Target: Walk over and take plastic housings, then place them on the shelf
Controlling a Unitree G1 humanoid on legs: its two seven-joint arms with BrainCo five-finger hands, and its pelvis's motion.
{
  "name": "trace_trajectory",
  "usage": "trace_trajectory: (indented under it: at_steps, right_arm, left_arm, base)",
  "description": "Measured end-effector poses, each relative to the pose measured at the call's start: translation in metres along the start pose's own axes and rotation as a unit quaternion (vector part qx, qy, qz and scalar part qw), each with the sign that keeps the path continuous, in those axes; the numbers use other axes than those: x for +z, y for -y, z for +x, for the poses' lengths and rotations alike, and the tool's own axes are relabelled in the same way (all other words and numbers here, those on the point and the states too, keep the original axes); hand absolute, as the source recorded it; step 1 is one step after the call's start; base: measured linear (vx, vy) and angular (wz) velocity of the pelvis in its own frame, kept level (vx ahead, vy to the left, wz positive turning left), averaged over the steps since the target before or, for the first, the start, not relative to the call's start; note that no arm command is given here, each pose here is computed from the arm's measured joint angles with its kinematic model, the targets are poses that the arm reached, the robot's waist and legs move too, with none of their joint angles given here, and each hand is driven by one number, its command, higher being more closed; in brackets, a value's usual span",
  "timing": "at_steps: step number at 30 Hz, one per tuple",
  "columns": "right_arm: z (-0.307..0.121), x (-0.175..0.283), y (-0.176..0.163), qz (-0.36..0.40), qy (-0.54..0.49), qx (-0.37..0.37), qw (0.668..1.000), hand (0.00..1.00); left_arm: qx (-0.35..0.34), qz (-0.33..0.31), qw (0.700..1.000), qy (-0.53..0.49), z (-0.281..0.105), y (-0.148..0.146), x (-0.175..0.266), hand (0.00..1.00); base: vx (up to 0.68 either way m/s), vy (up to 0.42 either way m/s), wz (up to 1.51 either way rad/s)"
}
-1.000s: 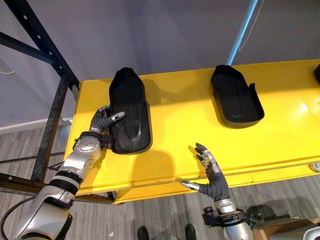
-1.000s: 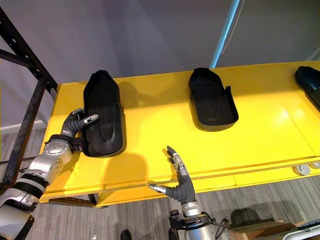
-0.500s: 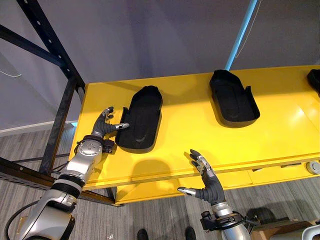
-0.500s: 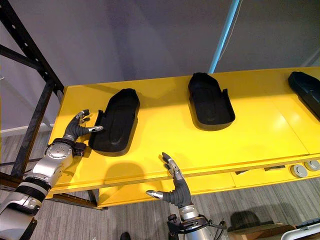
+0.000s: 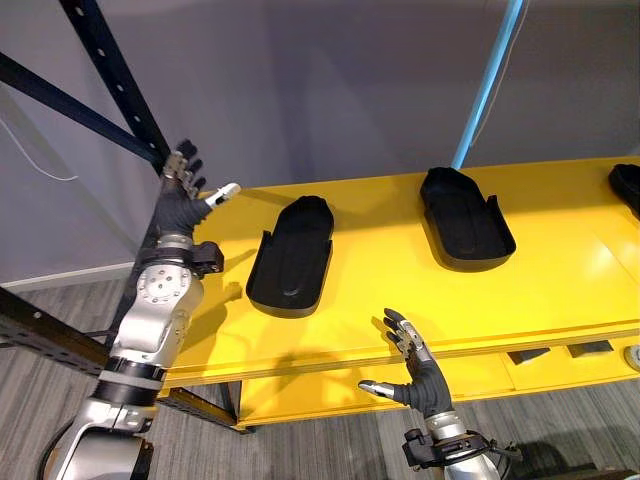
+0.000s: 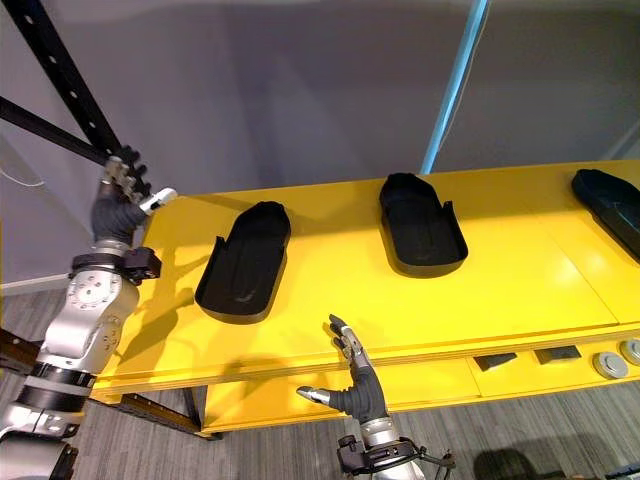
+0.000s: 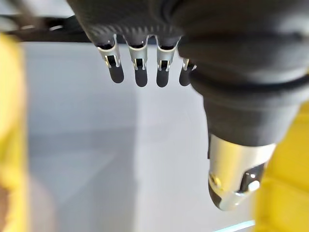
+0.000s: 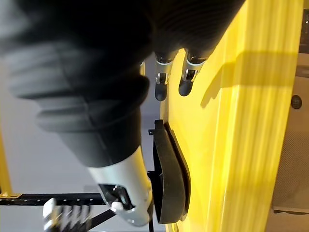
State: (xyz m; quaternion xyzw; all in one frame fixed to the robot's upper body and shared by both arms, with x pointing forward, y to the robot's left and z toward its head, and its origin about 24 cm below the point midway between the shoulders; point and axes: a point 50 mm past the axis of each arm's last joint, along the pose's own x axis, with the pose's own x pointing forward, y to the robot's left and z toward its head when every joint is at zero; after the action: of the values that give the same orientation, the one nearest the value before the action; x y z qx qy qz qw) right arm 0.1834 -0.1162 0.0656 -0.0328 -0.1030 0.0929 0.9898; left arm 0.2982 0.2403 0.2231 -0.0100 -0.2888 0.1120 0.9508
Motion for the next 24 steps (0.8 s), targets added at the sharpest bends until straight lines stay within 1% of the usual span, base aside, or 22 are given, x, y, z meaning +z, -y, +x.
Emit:
trace_trajectory:
  at_steps: [2, 3, 5, 6, 8, 9, 10, 12, 15, 18, 22, 24]
  right_arm:
    - [-0.005, -0.007, -0.001, 0.003, -0.019, 0.002, 1.0, 0.0]
    - [-0.005, -0.009, -0.001, 0.004, -0.024, 0.002, 1.0, 0.0]
    - [-0.008, -0.011, -0.001, 0.013, -0.031, -0.008, 0.999, 0.0]
    - [-0.008, -0.011, -0.001, 0.015, -0.03, -0.009, 0.999, 0.0]
    - [-0.007, -0.01, -0.002, 0.017, -0.026, -0.007, 0.999, 0.0]
    - [-0.007, -0.01, -0.002, 0.017, -0.025, -0.008, 1.0, 0.0]
    - [-0.007, -0.01, -0.001, 0.018, -0.024, -0.011, 0.999, 0.0]
    - [-0.005, -0.009, 0.0, 0.019, -0.02, -0.014, 1.0, 0.0]
    - [-0.004, -0.008, 0.0, 0.02, -0.017, -0.013, 1.0, 0.0]
    - [0.0, -0.007, 0.001, 0.017, -0.009, -0.009, 1.0, 0.0]
    - [0.009, -0.001, 0.003, 0.014, 0.011, -0.005, 1.0, 0.0]
    - [0.011, 0.001, 0.003, 0.017, 0.015, -0.008, 1.0, 0.0]
  left_arm:
    - [0.039, 0.05, 0.998, 0.003, -0.029, -0.011, -0.007, 0.0]
    - [0.048, 0.056, 0.997, -0.001, -0.038, -0.012, -0.01, 1.0]
    - [0.071, 0.086, 0.993, -0.033, -0.079, -0.01, -0.025, 1.0]
    - [0.072, 0.089, 0.992, -0.045, -0.088, -0.01, -0.029, 1.0]
    - [0.07, 0.09, 0.989, -0.092, -0.123, -0.001, -0.04, 1.0]
    - [0.065, 0.085, 0.989, -0.103, -0.13, 0.002, -0.042, 1.0]
    - [0.049, 0.069, 0.989, -0.122, -0.144, 0.01, -0.045, 1.0]
    - [0.017, 0.046, 0.988, -0.145, -0.159, 0.022, -0.049, 1.0]
    - [-0.021, 0.027, 0.988, -0.151, -0.164, 0.033, -0.05, 1.0]
    - [-0.043, -0.006, 0.985, -0.165, -0.165, 0.04, -0.059, 1.0]
    - [-0.06, -0.038, 0.983, -0.168, -0.15, 0.05, -0.07, 1.0]
    - [-0.067, -0.04, 0.984, -0.162, -0.145, 0.053, -0.071, 1.0]
  base:
    - [-0.03, 0.01, 0.02]
    - [-0.04, 0.015, 0.05]
    - [-0.06, 0.02, 0.14]
    - [-0.06, 0.025, 0.18]
    - [-0.04, 0.024, 0.09]
    - [0.0, 0.0, 0.0]
    - [0.0, 0.0, 0.0]
    - [-0.01, 0.003, -0.02]
    - [-0.01, -0.001, -0.09]
    - [0.01, -0.008, -0.2]
    - [-0.02, 0.011, -0.16]
    - [-0.03, 0.011, -0.22]
